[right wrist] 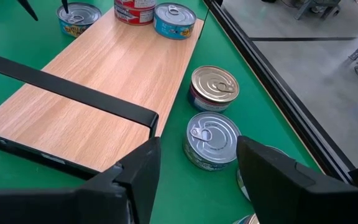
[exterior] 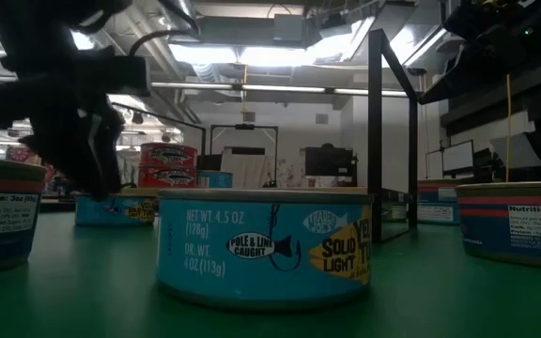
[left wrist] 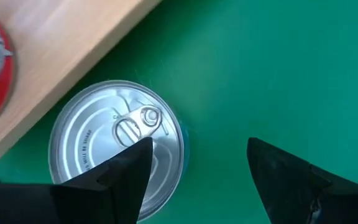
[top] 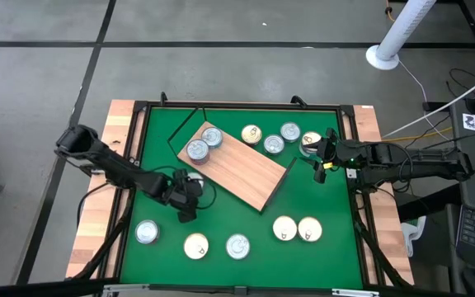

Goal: Stack canned seafood by type on shelf
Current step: Stack the yellow and blue tuna can on top of the yellow and blue tuna can on the shelf

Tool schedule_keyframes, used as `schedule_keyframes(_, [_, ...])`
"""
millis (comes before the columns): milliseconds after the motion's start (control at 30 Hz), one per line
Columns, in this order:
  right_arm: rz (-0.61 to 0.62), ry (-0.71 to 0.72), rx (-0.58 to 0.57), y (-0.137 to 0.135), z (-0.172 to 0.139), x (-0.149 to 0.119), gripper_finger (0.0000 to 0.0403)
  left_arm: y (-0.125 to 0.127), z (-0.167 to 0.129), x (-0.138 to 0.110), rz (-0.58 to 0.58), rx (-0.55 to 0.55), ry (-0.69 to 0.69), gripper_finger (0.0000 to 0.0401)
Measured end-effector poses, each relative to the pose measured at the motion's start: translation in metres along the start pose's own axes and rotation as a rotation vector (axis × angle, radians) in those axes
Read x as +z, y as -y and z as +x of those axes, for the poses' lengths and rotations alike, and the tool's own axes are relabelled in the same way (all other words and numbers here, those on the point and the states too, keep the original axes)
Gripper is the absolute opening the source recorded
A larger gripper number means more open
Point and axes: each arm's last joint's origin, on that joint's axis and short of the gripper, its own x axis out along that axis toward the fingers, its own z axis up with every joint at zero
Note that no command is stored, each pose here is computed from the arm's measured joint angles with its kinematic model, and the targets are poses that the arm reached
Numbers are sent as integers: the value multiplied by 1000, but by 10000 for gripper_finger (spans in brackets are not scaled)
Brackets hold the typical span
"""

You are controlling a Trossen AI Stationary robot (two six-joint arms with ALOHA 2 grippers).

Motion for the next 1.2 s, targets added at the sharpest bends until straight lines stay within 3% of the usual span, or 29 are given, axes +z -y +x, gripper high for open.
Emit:
schedule_keyframes(267, [0, 0, 0, 0, 0, 0, 211, 4, 12, -1, 40, 46, -20, 249])
schedule_keyframes(767, [0, 0, 0, 0, 0, 0, 211, 2, 13, -2, 113, 91, -11, 124])
schedule_keyframes(1200, [0, 0, 0, 0, 0, 0, 211, 3, 13, -2, 129, 84, -11, 64])
